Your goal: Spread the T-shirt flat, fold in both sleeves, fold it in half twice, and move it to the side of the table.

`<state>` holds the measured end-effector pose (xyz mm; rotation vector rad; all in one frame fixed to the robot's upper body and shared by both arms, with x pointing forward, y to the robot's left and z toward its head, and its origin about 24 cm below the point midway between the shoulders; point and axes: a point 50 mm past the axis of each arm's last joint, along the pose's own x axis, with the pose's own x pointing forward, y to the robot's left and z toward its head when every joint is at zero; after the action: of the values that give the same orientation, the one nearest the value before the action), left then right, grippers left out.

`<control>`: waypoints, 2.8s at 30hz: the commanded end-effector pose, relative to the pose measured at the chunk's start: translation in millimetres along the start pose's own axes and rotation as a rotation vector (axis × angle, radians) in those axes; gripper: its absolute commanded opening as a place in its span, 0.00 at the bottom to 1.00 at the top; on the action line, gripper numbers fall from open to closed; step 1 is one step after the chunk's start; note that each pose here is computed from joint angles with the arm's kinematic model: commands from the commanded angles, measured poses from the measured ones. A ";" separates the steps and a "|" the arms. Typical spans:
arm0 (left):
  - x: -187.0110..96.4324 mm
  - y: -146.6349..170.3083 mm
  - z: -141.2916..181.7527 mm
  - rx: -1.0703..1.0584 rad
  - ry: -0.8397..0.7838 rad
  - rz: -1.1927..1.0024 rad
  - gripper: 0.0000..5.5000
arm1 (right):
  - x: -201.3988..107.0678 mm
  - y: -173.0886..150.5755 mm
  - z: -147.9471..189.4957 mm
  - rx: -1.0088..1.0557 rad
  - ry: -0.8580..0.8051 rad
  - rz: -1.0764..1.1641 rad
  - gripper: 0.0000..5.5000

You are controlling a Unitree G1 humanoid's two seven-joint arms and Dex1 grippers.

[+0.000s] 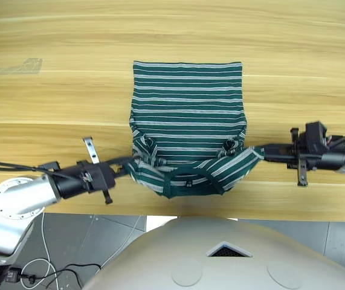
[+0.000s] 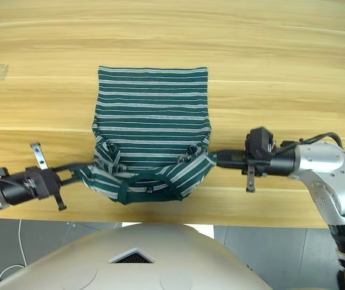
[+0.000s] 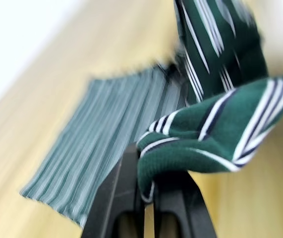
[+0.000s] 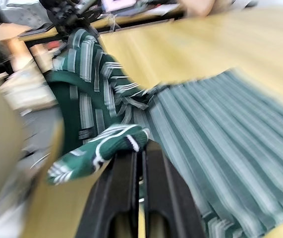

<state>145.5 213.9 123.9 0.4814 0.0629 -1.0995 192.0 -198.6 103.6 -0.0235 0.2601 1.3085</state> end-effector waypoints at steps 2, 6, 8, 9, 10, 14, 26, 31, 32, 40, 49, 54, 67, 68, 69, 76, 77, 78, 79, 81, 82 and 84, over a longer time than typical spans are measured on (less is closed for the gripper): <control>10.2 17.1 -24.4 -0.030 0.072 0.035 0.01 | 11.9 -25.7 -1.6 -0.050 -0.043 -0.166 0.00; 22.9 29.7 -48.5 -0.038 0.119 0.088 0.01 | 15.7 -56.3 -10.1 -0.064 -0.094 -0.322 0.00; 29.8 41.1 -59.4 -0.050 0.131 0.142 0.01 | 16.9 -73.7 -12.8 -0.077 -0.113 -0.391 0.00; 33.0 44.3 -64.4 -0.056 0.138 0.151 0.01 | 18.5 -81.6 -14.4 -0.084 -0.116 -0.417 0.00; 36.7 46.6 -68.7 -0.061 0.144 0.152 0.01 | 20.5 -89.7 -15.9 -0.083 -0.120 -0.447 0.00; 50.3 55.3 -75.3 -0.067 0.134 0.166 0.01 | 28.3 -108.5 -19.6 -0.075 -0.145 -0.511 0.00; 75.4 109.1 -69.4 -0.139 0.018 0.412 0.01 | 45.6 -126.7 -22.4 -0.092 -0.166 -0.539 0.12; 80.9 108.7 -81.7 -0.180 0.047 0.436 0.17 | 55.0 -130.9 -18.2 -0.080 -0.194 -0.539 0.29; 81.2 109.3 -85.4 -0.192 0.058 0.457 0.19 | 57.1 -133.9 -17.0 -0.072 -0.200 -0.557 0.32; 73.7 133.0 -125.7 -0.288 0.235 0.907 0.42 | 58.6 -152.3 -20.4 -0.049 -0.190 -0.773 0.58; 70.7 120.9 -126.5 -0.347 0.090 1.016 0.71 | 42.3 -149.5 -43.1 -0.102 -0.084 -0.905 0.90; 74.7 115.3 -126.5 -0.366 0.061 1.010 0.86 | 45.8 -148.3 -48.5 -0.080 -0.075 -0.921 0.98; 86.7 101.3 -124.0 -0.390 0.011 0.992 0.98 | 52.4 -144.8 -52.8 -0.147 -0.019 -0.915 0.98; 86.4 101.7 -122.8 -0.388 0.003 0.995 0.98 | 55.4 -144.4 -48.8 -0.203 -0.001 -0.887 0.98; 86.3 102.4 -120.1 -0.378 -0.008 0.996 0.98 | 59.1 -145.4 -41.5 -0.266 0.013 -0.859 0.98; 76.6 108.4 -80.0 -0.203 -0.101 0.985 0.98 | 84.8 -160.4 6.7 -0.682 0.268 -0.643 0.98; 74.7 110.1 -73.3 -0.193 -0.122 0.990 0.98 | 84.3 -163.5 8.6 -0.725 0.330 -0.630 0.98; 73.6 110.5 -67.7 -0.185 -0.137 0.990 0.98 | 84.0 -165.9 8.9 -0.769 0.395 -0.613 0.98; 74.2 109.4 -62.4 -0.176 -0.147 0.984 0.98 | 84.1 -168.4 7.7 -0.814 0.475 -0.594 0.98; 77.5 104.5 -51.5 -0.156 -0.165 0.962 0.98 | 83.8 -171.0 0.6 -0.877 0.640 -0.526 0.98; 79.4 100.8 -43.1 -0.146 -0.186 0.948 0.98 | 82.2 -171.0 -7.0 -0.907 0.752 -0.461 0.98; 83.1 96.2 -27.7 -0.130 -0.228 0.911 0.98 | 72.8 -170.0 -23.0 -0.931 0.953 -0.340 0.98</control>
<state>276.8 200.4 99.2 0.2205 -0.2394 -0.2028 373.4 -161.1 58.6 -1.2833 0.2210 0.8219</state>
